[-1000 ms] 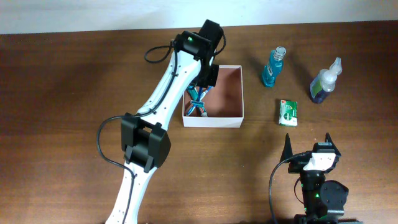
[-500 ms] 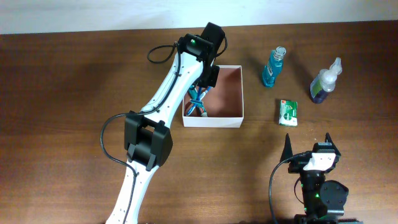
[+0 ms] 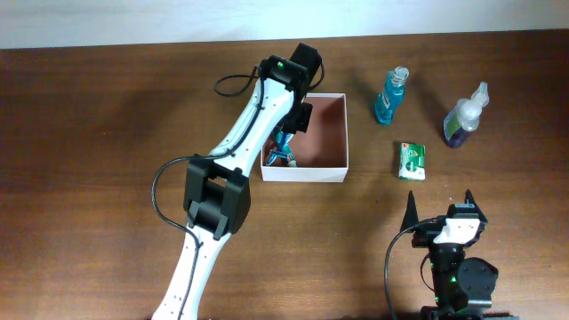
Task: Pack container
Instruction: 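Lower the razor into the box and open the left gripper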
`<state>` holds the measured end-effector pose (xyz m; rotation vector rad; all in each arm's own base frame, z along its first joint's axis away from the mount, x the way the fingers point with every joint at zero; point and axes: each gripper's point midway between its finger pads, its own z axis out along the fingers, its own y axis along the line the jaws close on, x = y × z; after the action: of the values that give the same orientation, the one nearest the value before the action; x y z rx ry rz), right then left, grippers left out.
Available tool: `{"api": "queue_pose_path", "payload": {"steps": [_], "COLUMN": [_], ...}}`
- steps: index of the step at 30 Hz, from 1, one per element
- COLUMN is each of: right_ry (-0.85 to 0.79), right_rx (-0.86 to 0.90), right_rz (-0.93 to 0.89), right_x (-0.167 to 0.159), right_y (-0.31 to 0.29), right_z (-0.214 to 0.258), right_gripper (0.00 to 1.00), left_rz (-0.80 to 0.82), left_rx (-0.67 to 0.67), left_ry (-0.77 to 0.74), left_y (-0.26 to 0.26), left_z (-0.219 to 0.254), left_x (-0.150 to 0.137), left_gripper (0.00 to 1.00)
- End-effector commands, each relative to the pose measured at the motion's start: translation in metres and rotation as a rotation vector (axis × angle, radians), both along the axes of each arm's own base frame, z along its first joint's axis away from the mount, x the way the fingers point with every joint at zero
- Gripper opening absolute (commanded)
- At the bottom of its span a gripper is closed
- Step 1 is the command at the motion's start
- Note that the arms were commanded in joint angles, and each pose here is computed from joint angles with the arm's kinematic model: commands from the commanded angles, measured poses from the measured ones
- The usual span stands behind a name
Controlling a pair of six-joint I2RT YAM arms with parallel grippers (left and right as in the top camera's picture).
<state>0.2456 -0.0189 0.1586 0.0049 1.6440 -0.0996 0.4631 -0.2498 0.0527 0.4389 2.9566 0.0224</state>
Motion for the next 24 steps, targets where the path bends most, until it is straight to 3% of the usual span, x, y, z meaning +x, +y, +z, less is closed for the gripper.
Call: {"api": "queue_pose_path", "payload": {"steps": [1,9,17,24], "right_ry": [0.0,0.001,0.0,0.0], "right_rx": [-0.006,-0.006,-0.006,-0.006], "right_rz": [0.019,0.019,0.018,0.019], "right_x": [0.0,0.0,0.0,0.0], "right_y": [0.004,0.004,0.003,0.004], "right_z": [-0.001,-0.002,-0.001,-0.001], "right_gripper": [0.98,0.98,0.98,0.98], "left_rz": [-0.003,-0.003,-0.004,-0.004], "left_rx": [0.014,0.014,0.011,-0.012], "left_ry": [-0.005,-0.005,-0.011,-0.052], "left_y": [0.0,0.0,0.0,-0.004], "left_z": [-0.002,-0.002,0.003,0.024], "left_x": [0.001,0.001,0.001,0.007], "left_gripper": [0.14,0.15,0.27,0.29]}}
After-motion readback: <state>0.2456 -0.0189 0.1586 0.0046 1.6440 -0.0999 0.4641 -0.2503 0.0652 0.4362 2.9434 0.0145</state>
